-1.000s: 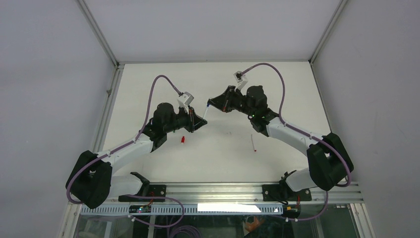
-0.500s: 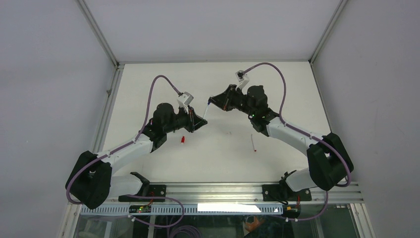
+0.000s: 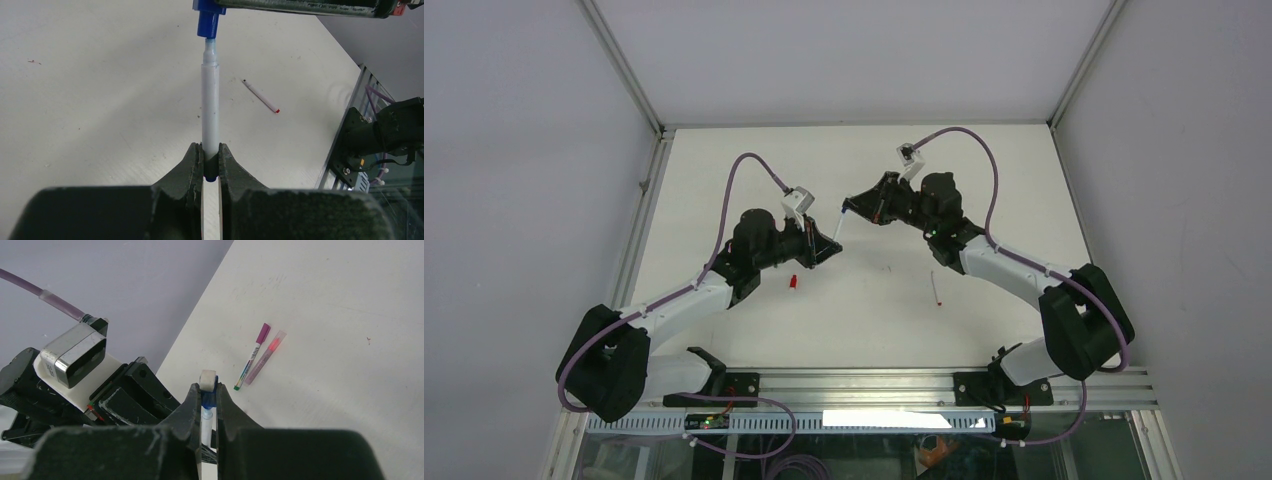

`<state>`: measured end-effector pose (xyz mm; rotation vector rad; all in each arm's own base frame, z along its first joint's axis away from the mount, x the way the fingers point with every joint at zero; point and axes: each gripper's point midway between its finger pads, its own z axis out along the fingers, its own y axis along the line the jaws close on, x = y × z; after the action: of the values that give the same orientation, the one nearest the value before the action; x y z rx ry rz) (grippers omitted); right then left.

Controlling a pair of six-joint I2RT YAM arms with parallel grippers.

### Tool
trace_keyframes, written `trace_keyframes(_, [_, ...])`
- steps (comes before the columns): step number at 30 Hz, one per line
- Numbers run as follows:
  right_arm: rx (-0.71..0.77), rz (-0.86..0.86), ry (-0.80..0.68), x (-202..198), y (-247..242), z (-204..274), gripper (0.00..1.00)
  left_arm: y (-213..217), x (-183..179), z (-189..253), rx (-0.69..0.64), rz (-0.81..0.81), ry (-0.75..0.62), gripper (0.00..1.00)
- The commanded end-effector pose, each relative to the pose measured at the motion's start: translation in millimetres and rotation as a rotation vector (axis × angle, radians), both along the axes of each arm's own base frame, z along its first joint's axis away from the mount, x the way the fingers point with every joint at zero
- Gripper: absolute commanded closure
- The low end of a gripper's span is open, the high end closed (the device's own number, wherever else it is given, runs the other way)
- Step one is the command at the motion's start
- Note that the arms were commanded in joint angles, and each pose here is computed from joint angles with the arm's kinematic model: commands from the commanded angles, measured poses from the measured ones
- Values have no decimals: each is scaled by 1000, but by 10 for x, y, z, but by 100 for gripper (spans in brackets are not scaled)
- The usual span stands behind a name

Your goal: Insert the pens into the pen caps

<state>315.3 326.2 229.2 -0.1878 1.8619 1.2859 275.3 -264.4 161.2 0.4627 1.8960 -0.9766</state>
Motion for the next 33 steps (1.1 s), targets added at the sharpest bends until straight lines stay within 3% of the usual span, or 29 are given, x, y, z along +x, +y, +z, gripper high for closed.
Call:
trace_keyframes(1, [13,42,-19,-91,46,73,100,-40,21,216,-32,-5,-84,100])
trace_keyframes(16, [-30,148,12,-333,47,-11,100,109,100,310,25,66,-139,100])
trace_keyframes(26, [-72,186,73,-539,89,-234,100,280,521,381,134,243,-184,100])
trace_keyframes(33, [-134,164,114,-669,107,-458,100,214,765,638,102,293,-233,100])
